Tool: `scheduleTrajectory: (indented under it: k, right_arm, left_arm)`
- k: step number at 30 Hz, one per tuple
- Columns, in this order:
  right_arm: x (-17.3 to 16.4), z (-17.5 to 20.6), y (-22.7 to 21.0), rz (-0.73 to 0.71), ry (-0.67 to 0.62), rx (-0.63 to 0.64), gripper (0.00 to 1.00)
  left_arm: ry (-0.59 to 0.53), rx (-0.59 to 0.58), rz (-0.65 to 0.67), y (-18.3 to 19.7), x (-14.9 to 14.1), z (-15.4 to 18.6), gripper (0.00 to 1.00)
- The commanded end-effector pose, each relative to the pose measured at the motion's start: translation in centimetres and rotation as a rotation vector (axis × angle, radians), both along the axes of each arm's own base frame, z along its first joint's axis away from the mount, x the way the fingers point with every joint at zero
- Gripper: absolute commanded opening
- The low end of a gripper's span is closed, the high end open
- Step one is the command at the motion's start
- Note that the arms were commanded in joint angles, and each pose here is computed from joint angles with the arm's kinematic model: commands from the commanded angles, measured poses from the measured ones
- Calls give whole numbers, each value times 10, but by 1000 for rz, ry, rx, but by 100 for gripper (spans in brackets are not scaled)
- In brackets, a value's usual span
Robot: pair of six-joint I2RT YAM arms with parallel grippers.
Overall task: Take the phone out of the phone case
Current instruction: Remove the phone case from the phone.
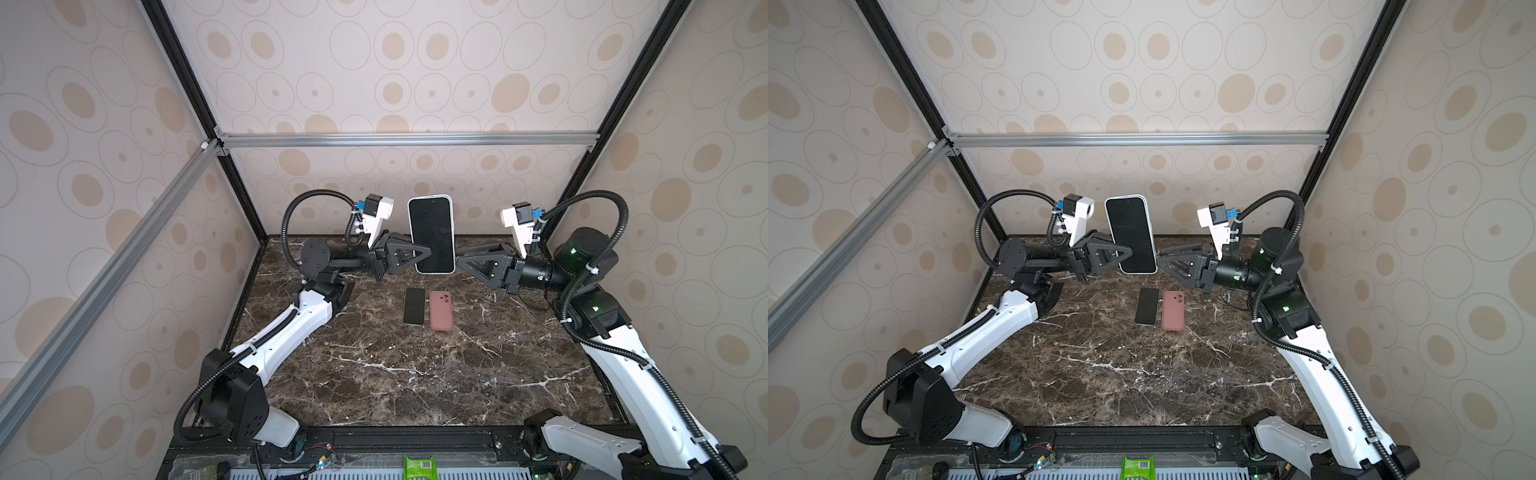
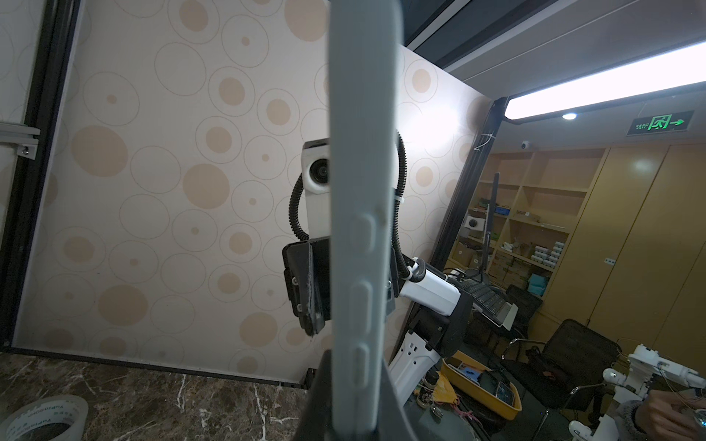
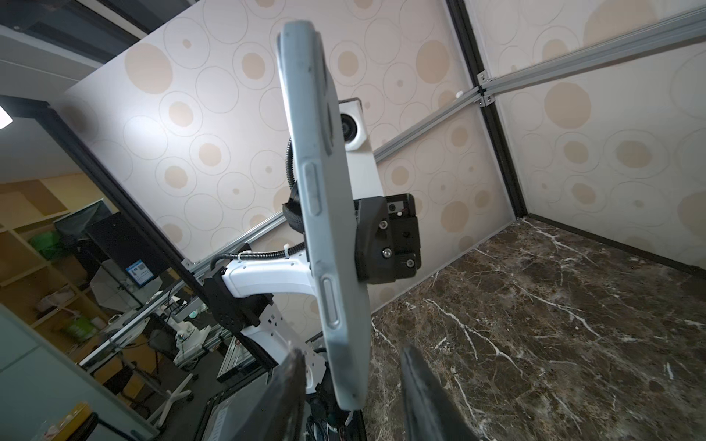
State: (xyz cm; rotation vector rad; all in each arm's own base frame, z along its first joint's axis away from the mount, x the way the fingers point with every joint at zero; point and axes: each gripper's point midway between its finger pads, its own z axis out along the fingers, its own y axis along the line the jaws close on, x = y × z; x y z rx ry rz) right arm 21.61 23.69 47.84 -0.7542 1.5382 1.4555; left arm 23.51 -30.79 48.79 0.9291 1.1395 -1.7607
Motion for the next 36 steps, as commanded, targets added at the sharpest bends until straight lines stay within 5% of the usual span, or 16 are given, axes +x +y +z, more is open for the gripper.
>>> scheduleTrajectory:
  k: [1,26,36]
  right_arm:
    - [-22,8,2,124,-74,-14,41]
    - [-24,-17,10,222,-34,-108,28]
    - [-34,0,10,289,-103,-57,7]
  left_arm:
    - [-77,-38,-8,9,-13,24,0]
    - [-64,-14,-13,8,-16,22,0]
    - [-42,-32,-43,11,-21,21,0]
